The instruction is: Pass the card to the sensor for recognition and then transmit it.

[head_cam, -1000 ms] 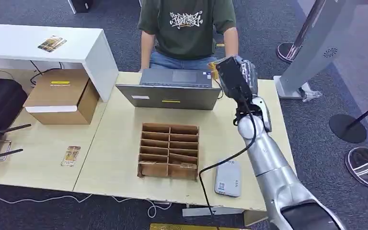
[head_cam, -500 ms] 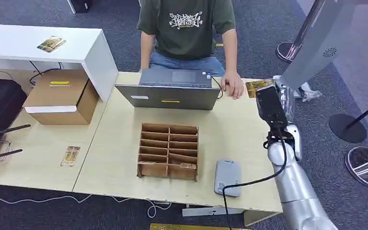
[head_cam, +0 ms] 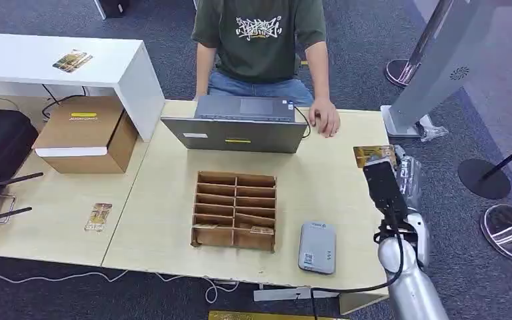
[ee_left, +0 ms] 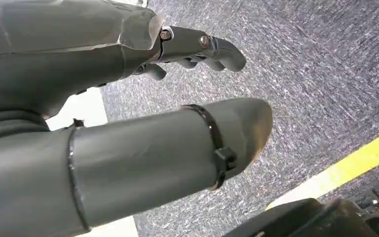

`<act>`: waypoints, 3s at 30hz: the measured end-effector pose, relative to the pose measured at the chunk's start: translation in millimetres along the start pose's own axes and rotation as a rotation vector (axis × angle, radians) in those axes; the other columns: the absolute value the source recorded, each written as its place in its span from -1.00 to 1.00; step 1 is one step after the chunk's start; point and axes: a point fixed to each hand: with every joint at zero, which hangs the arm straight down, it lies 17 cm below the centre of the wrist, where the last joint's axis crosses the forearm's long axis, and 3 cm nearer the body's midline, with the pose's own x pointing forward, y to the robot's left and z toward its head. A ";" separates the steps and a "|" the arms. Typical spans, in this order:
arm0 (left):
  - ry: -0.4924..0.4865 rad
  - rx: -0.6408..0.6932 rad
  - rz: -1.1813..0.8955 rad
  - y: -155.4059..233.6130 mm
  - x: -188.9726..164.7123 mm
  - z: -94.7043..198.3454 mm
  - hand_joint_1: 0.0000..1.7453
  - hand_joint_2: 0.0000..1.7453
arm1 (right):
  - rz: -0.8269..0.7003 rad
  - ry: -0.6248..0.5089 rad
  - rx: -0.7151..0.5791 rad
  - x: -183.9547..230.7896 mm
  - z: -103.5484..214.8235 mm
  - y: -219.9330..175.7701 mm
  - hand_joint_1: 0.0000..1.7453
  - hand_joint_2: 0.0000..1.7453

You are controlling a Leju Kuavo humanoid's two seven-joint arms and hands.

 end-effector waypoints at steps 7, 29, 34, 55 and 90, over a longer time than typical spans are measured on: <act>0.002 0.000 0.005 0.2 -0.5 -0.1 -1.00 -1.00 | 0.008 0.006 0.007 -2.2 13.7 0.3 1.00 1.00; 0.006 -0.001 0.012 -0.8 -1.2 0.2 -1.00 -1.00 | 0.026 0.195 0.063 -31.3 102.2 33.2 1.00 1.00; 0.016 0.010 0.015 0.3 -2.0 0.3 -1.00 -1.00 | 0.009 0.263 0.070 -36.9 125.4 42.0 1.00 1.00; 0.021 -0.001 0.000 -5.6 1.9 2.4 -1.00 -1.00 | -0.099 0.384 0.193 -33.5 164.4 100.7 1.00 1.00; 0.013 0.010 0.002 -3.4 2.9 2.0 -1.00 -1.00 | -0.062 0.484 0.164 -114.1 145.3 80.4 1.00 1.00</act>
